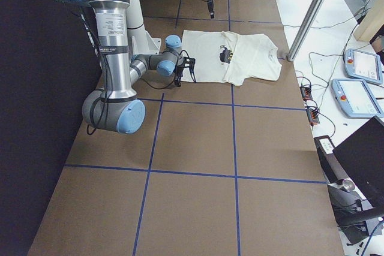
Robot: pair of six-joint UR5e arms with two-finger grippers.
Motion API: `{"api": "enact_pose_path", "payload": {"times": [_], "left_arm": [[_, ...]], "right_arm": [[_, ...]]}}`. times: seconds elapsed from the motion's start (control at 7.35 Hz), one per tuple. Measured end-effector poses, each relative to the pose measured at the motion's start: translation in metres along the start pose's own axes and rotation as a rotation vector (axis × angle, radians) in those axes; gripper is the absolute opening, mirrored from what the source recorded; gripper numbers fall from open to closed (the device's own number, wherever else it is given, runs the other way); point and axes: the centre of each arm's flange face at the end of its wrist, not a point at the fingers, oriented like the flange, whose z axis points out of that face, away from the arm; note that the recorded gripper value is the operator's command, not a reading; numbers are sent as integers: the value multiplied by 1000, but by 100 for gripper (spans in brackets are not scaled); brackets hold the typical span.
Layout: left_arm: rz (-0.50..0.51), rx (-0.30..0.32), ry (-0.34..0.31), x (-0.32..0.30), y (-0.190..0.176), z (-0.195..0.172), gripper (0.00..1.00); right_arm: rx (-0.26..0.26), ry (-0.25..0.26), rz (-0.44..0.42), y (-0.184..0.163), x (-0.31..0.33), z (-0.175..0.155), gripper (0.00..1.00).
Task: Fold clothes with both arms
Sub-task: 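Release the sleeve with the left gripper while the right gripper moves to the hem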
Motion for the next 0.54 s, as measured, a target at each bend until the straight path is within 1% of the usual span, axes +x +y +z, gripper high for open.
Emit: {"api": "enact_pose_path", "payload": {"times": [0.54], "left_arm": [[-3,-3,-9,-6,1,5,99]], "right_arm": [[-1,-18,-8,-1,-13,-1,0]]}}
